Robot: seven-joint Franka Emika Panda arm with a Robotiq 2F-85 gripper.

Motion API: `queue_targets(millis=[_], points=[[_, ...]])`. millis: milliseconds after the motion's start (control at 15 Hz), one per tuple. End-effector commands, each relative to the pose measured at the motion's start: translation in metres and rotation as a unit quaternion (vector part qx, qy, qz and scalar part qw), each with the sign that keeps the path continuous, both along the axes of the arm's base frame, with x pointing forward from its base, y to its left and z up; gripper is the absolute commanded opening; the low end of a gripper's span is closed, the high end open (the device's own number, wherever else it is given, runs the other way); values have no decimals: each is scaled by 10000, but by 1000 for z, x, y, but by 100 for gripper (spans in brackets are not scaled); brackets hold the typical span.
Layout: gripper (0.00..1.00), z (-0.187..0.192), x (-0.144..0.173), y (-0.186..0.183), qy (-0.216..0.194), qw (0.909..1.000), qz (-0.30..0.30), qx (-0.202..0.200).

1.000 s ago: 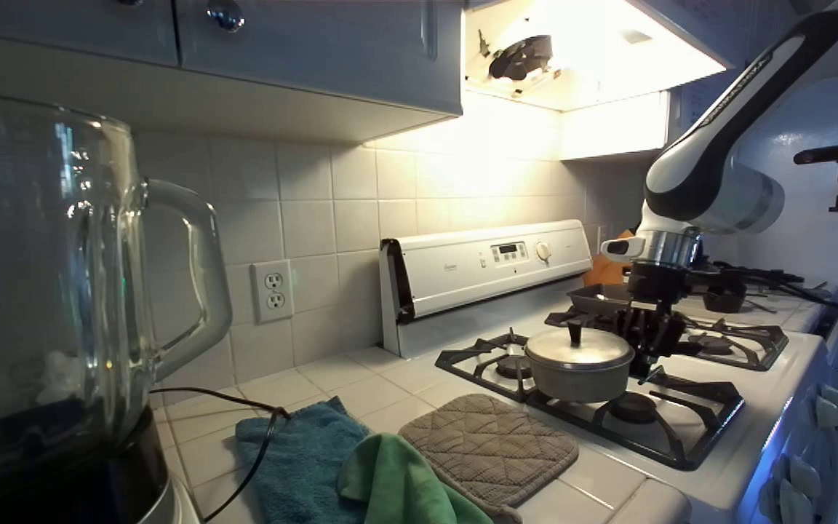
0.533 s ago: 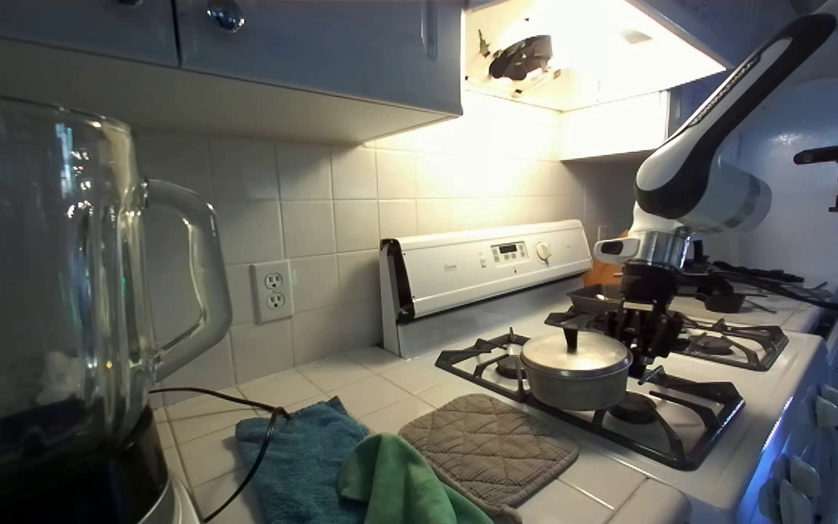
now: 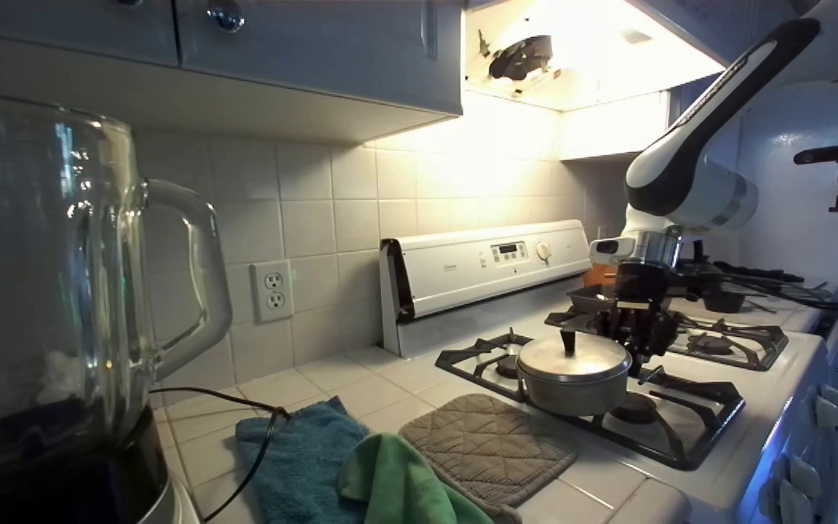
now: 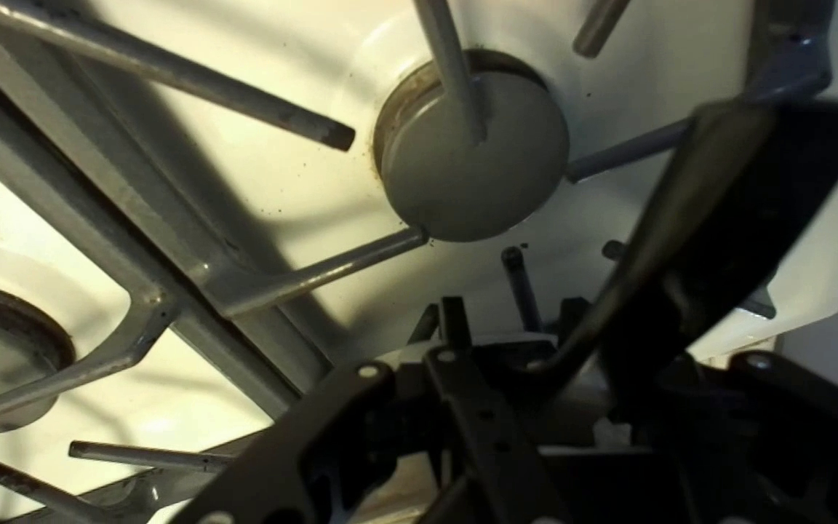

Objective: Pick up the pot from the stove and put it on the counter

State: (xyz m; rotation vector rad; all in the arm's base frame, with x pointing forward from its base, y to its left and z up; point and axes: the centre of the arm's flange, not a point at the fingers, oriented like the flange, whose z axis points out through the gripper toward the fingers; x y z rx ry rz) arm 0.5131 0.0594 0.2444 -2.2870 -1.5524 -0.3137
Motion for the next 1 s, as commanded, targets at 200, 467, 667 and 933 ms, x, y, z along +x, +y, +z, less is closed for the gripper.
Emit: queue_targets(millis=[200, 467, 667, 933], points=[[13, 0, 16, -1, 32, 9981, 302, 539], [13, -5, 21, -1, 154, 9966, 427, 689], [13, -8, 24, -1, 214, 9957, 484, 766], [13, -8, 26, 0, 214, 9937, 567, 938]])
